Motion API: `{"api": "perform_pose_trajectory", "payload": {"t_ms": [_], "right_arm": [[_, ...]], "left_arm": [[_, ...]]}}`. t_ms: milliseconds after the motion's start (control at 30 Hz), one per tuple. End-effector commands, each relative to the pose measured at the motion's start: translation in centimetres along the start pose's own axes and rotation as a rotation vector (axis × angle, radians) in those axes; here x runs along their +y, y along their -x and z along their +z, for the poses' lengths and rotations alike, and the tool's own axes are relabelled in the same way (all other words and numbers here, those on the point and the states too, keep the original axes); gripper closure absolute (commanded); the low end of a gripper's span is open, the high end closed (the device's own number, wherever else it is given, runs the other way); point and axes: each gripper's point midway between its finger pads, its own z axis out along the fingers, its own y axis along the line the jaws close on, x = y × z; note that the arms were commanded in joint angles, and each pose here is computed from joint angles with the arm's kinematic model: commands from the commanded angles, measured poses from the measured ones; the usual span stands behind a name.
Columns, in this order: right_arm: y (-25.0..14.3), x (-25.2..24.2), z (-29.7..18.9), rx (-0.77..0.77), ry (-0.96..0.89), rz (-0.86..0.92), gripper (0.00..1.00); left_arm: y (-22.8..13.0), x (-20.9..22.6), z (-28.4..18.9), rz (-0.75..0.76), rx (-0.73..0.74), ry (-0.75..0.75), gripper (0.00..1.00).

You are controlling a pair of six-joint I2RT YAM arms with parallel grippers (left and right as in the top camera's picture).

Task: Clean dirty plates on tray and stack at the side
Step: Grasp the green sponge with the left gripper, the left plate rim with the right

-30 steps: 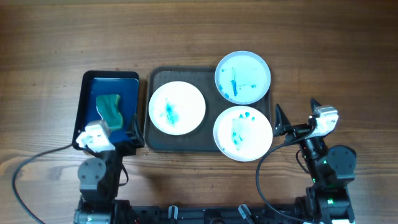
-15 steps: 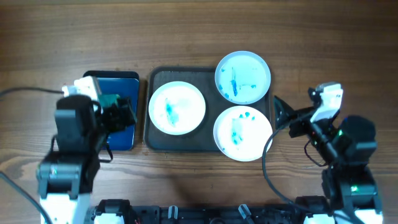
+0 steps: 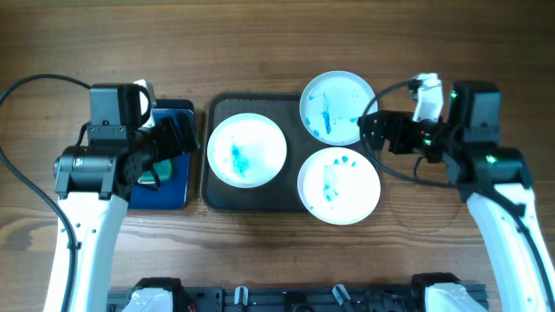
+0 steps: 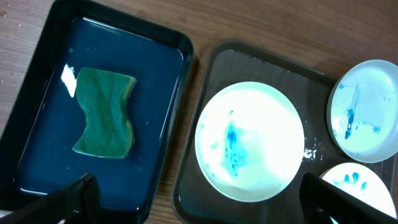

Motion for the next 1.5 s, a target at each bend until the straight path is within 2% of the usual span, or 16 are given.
{"api": "perform_pose_trajectory", "payload": {"t_ms": [0, 200, 367, 600, 733, 1000, 1067, 1133, 1167, 1333, 1467], "right_arm": [[-0.8, 2.3, 1.9, 0.080, 0.080, 0.005, 0.19], [-1.8, 5.1, 7.0, 0.222, -0.122, -0.024, 0.26], [-3.2, 5.6, 13.0, 0.271, -0.244, 0.043, 0.51], [-5.9, 4.9, 19.6, 0.341, -0.208, 0.087, 0.62], [-7.4, 4.7, 21.4, 0.392, -0.173, 0.104, 0.69], [-10.6, 4.1, 23.9, 0.475, -0.170, 0.083, 0.71], [-10.8, 3.9, 24.1, 0.480, -0.173, 0.085, 0.80], [-10.9, 3.9, 24.1, 0.482, -0.175, 0.086, 0.94], [-10.9, 3.9, 24.1, 0.483, -0.176, 0.086, 0.96], [-10.9, 3.8, 24.1, 0.481, -0.183, 0.077, 0.96], [-10.9, 3.8, 24.1, 0.476, -0.192, 0.070, 0.96]], "left_arm": [[0.8, -0.8, -0.3, -0.004, -0.024, -0.033, 0.00], [0.9, -0.1, -0.3, -0.007, -0.028, 0.003, 0.00], [1.0, 2.6, -0.3, -0.063, -0.050, 0.158, 0.00], [0.0, 3.2, 2.7, -0.060, 0.055, 0.202, 0.00], [-0.7, 3.9, 4.9, -0.088, 0.126, 0.236, 0.00], [0.1, 8.8, 5.2, -0.225, 0.132, 0.311, 0.00], [0.0, 9.3, 5.4, -0.235, 0.140, 0.320, 0.00], [-0.2, 9.7, 5.8, -0.243, 0.157, 0.329, 0.00], [-0.4, 10.0, 6.3, -0.248, 0.175, 0.337, 0.00], [-1.8, 10.7, 9.0, -0.245, 0.273, 0.365, 0.02], [-2.3, 11.2, 11.9, -0.201, 0.330, 0.351, 0.14]]}}
